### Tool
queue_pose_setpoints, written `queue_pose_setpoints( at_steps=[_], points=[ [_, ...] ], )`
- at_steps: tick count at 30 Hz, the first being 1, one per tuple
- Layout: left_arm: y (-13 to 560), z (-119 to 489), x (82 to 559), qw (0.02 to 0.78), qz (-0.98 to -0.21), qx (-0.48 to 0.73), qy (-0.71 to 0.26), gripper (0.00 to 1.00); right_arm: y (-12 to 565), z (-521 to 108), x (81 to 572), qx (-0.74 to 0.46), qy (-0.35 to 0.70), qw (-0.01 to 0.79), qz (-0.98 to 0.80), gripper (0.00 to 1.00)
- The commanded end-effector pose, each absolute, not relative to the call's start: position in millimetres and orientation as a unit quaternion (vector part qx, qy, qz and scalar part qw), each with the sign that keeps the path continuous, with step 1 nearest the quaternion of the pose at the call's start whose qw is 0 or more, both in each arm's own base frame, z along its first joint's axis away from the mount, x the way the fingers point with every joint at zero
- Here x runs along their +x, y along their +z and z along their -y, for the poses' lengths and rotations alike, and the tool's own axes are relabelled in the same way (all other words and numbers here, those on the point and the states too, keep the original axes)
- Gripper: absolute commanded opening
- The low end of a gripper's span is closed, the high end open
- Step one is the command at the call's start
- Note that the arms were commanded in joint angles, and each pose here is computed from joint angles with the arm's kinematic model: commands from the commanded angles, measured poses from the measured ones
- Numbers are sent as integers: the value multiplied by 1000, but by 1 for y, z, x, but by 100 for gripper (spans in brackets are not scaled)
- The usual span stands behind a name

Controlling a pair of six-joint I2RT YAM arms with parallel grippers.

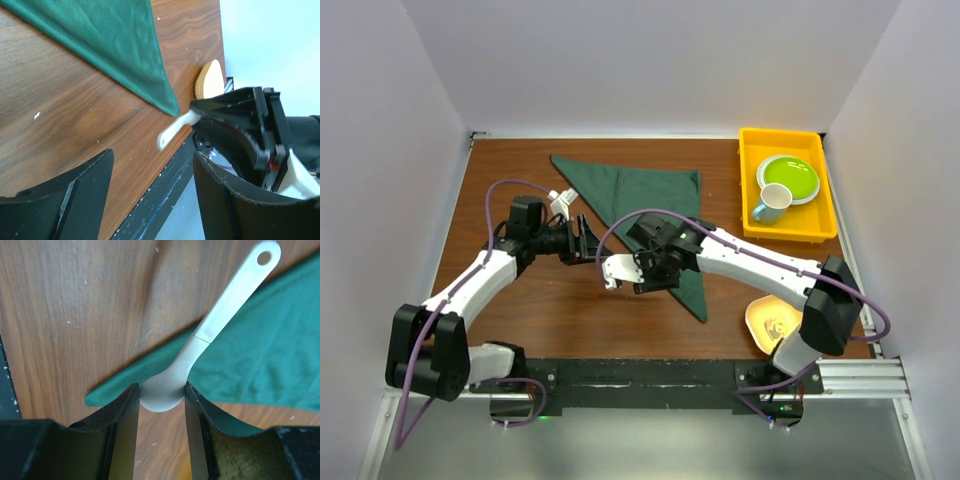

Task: Fold the napkin, place the utensils inside, and roll it up
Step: Place the utensil onto the napkin

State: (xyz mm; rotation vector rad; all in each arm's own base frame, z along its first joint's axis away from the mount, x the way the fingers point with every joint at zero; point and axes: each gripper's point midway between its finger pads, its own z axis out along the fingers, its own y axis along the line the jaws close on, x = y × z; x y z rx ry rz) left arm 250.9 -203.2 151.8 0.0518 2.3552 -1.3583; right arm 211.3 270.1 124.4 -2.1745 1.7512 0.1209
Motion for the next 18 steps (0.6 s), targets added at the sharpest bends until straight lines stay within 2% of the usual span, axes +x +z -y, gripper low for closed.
queue_pose_setpoints(
  at_steps=[1, 3, 7, 10, 11, 13, 16, 18],
  points=[
    [158, 216, 251, 201, -837, 58, -505, 70, 152, -304, 212, -793, 70, 234, -558, 0],
    [151, 225, 244, 172, -837, 67, -515, 69, 153, -309, 208, -798, 74, 236, -550, 0],
    [150, 239, 246, 164, -835, 87, -518, 63, 156, -312, 207, -796, 77, 249, -546, 0],
    [149, 242, 248, 154, -833, 91, -523, 53, 160, -313, 208, -793, 79, 260, -545, 0],
    [151, 243, 247, 154, -830, 93, -527, 42, 161, -314, 208, -792, 79, 263, -545, 0],
    [156, 244, 247, 156, -826, 100, -533, 35, 157, -313, 206, -788, 83, 260, -552, 0],
    [161, 245, 240, 148, -816, 110, -547, 33, 150, -313, 207, -780, 84, 262, -562, 0],
    [165, 246, 236, 143, -810, 117, -556, 36, 150, -316, 208, -772, 87, 269, -569, 0]
  ],
)
